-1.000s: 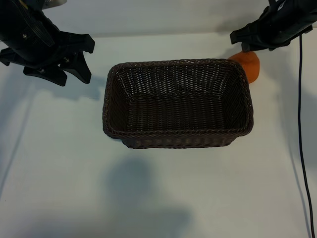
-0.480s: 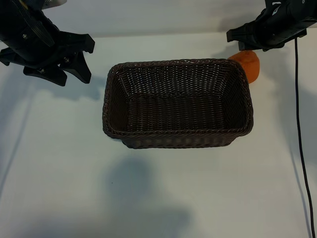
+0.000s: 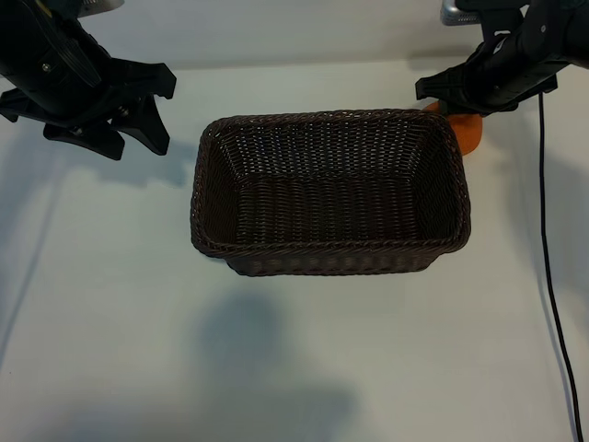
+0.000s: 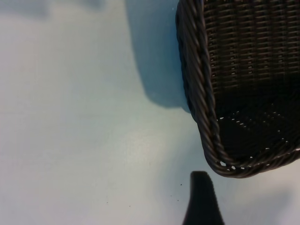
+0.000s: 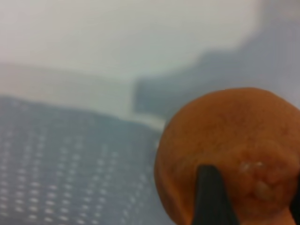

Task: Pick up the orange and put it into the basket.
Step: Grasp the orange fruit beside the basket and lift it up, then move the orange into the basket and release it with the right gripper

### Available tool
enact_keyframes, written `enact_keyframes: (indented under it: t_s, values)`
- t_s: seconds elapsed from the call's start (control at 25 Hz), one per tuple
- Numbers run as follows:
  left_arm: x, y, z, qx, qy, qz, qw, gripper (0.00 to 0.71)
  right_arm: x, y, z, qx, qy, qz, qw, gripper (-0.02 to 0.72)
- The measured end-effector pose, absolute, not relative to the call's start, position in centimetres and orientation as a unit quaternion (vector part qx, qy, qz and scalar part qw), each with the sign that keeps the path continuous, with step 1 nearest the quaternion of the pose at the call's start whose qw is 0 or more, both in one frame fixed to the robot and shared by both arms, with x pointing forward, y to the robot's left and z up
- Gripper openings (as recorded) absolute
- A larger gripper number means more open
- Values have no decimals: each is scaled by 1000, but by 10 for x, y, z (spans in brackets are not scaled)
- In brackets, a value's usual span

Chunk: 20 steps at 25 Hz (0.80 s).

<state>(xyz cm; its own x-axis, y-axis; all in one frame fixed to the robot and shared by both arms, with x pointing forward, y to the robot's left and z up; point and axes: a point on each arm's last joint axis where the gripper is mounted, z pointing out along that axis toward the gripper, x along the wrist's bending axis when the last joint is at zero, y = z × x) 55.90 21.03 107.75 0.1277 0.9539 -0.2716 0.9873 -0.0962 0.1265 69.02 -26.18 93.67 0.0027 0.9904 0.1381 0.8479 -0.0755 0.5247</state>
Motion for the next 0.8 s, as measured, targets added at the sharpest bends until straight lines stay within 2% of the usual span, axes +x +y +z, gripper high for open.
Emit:
enact_keyframes:
  t_s: [0.2,0.28,0.36,0.4,0.8]
  values:
    - [559,210,1077,738,658,-60,139,526,691,-262,931,693,664,240,147,389]
    - [559,210,1077,738,658,-60,139,526,691,-262,931,693,664,240,147,314]
    - [559,210,1077,738,658,-60,139,526,691,-262,931,693,664,240,147,165]
    - [559,210,1077,738,657,-60,139,526,691,-262,932,693,664,239,147,123]
    - [559,210,1077,739,657,-60,139,526,703,-267,968,688,675,228,138,109]
